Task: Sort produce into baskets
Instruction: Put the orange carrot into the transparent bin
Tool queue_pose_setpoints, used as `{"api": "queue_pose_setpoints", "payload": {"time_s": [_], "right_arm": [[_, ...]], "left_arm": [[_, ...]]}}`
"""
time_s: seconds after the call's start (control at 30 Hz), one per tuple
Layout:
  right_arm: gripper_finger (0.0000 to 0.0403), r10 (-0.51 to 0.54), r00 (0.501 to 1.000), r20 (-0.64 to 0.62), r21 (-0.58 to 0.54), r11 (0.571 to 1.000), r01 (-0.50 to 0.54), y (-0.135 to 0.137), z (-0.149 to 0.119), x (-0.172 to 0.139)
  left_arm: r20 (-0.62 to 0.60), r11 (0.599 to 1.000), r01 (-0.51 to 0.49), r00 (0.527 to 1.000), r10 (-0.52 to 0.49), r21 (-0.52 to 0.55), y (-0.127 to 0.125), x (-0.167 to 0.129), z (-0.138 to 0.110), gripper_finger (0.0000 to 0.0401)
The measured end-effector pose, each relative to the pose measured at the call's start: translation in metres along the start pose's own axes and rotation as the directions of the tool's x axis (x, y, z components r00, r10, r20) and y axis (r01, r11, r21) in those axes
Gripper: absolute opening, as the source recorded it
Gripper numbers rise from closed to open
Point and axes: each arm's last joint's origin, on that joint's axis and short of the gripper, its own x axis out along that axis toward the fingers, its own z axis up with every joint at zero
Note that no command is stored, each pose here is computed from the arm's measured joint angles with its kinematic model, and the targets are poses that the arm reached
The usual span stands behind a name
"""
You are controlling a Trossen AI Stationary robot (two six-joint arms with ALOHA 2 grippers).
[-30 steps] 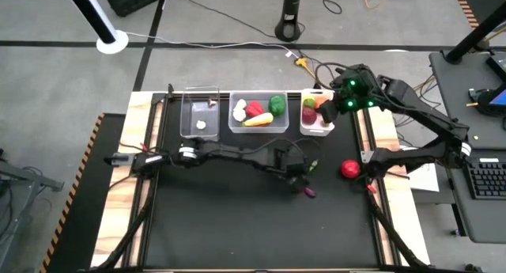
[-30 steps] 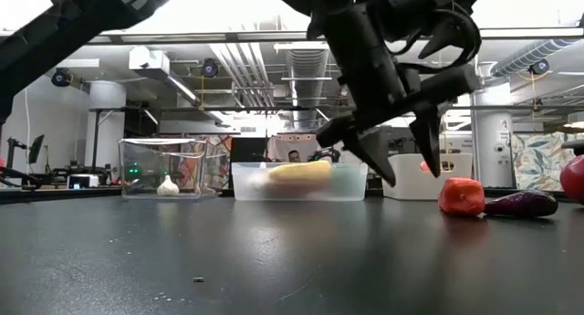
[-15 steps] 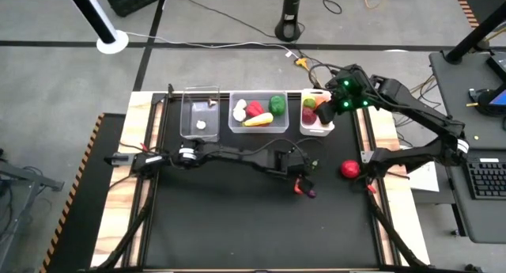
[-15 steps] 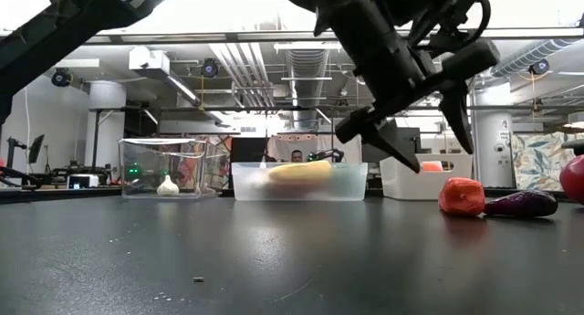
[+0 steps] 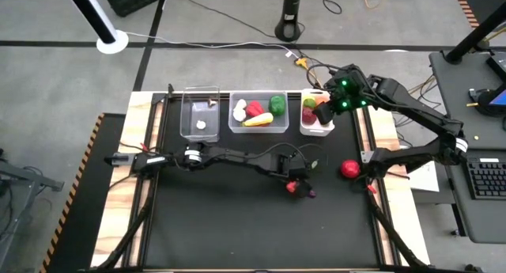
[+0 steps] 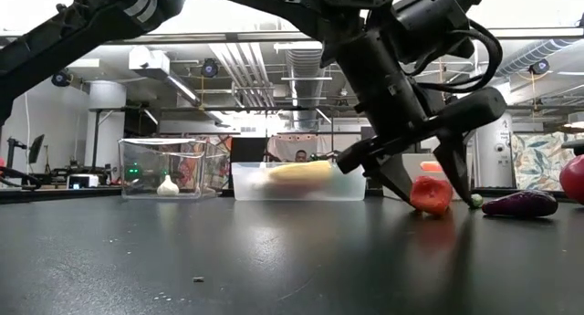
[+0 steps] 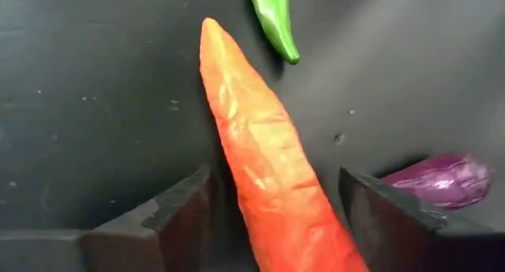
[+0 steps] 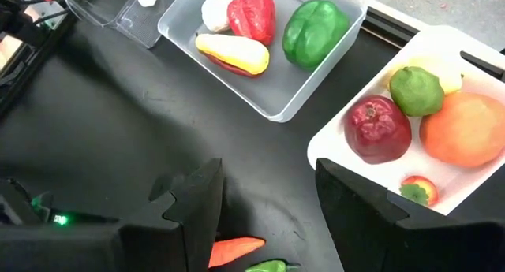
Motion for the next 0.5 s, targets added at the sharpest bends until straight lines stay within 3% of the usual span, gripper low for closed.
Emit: {"api": "queue_pose_setpoints", "payload": {"time_s": [0.33, 0.5], "right_arm": [[0.0194, 0.000, 1.000, 0.000, 0.009, 1.000, 0.000, 0.000, 0.000, 0.000], [0.0194, -0.001, 1.000, -0.003, 0.010, 1.000, 0.001, 0.000, 0.000, 0.000]], "left_arm": [[-0.077, 0.991, -0.051, 0.995, 0.061, 0.128, 0.000, -0.018, 0.002, 0.0073], [-0.089, 0.967, -0.095, 0.989, 0.119, 0.238, 0.001, -0.053, 0.008, 0.0069]]}}
